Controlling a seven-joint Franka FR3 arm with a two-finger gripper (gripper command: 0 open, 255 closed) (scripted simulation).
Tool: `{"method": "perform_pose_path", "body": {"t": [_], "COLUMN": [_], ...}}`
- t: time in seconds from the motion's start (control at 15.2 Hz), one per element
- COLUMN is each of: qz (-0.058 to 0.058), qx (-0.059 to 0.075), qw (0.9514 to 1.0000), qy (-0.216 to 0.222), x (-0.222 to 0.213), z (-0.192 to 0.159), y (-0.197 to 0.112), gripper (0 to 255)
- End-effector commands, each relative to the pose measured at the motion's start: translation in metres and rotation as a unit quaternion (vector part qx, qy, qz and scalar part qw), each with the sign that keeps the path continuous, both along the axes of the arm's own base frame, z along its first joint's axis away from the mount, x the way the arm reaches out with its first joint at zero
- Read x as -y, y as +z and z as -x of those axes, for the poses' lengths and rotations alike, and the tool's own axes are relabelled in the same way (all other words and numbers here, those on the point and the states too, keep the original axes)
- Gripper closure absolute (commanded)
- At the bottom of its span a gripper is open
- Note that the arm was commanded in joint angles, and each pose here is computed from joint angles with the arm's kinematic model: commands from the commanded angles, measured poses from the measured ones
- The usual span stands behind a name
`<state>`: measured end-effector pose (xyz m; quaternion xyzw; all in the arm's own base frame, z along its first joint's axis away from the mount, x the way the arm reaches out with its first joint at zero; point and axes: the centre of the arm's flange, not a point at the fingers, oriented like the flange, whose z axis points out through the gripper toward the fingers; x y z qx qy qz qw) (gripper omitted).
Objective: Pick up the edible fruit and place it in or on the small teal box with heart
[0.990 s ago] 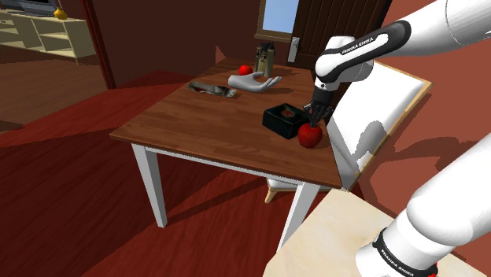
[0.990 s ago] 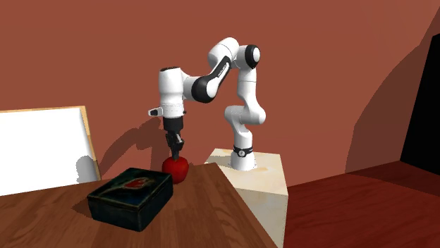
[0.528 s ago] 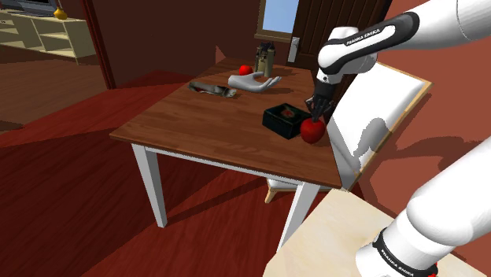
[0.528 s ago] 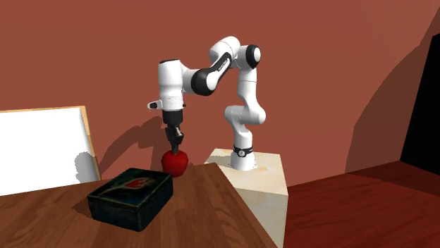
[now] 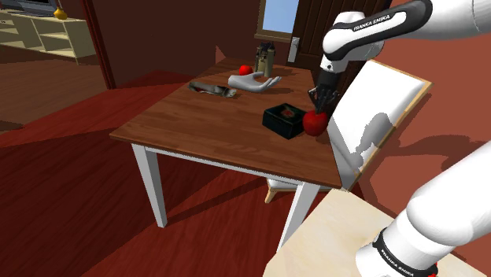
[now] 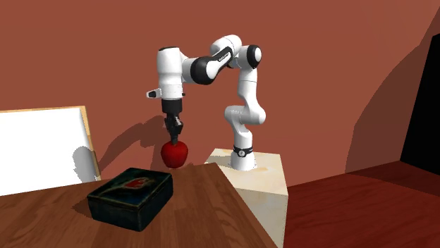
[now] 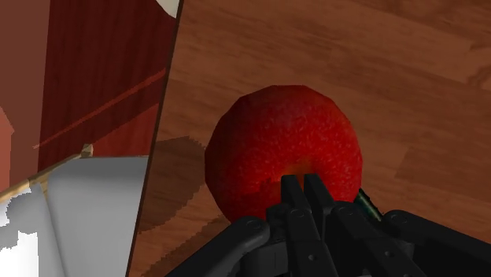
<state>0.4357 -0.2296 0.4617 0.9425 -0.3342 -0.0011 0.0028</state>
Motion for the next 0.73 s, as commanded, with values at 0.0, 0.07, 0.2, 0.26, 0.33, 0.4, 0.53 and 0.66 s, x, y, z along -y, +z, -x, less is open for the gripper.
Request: {"method": "perform_pose_path", "body": {"t": [0.0, 0.07, 0.2, 0.26, 0.33, 0.4, 0.53, 0.66], "qz": [0.0, 0.0, 0.0, 0.0, 0.0, 0.0, 0.0, 0.0], "qx": [0.0, 0.0, 0.0, 0.0, 0.0, 0.0, 0.0, 0.0], "qw": [1.0, 1.0, 1.0, 1.0, 1.0, 1.0, 1.0, 1.0], "qy": [0.0, 0.0, 0.0, 0.0, 0.0, 0.0, 0.0, 0.0], "x": [0.0, 0.0, 0.0, 0.0, 0.0, 0.0, 0.0, 0.0], "z": [0.0, 0.0, 0.0, 0.0, 0.0, 0.0, 0.0, 0.0], "y": [0.011, 0.016, 0.027, 0.032, 0.037, 0.043, 0.053, 0.064], "gripper": [255, 255, 255, 255, 255, 255, 255, 255]}}
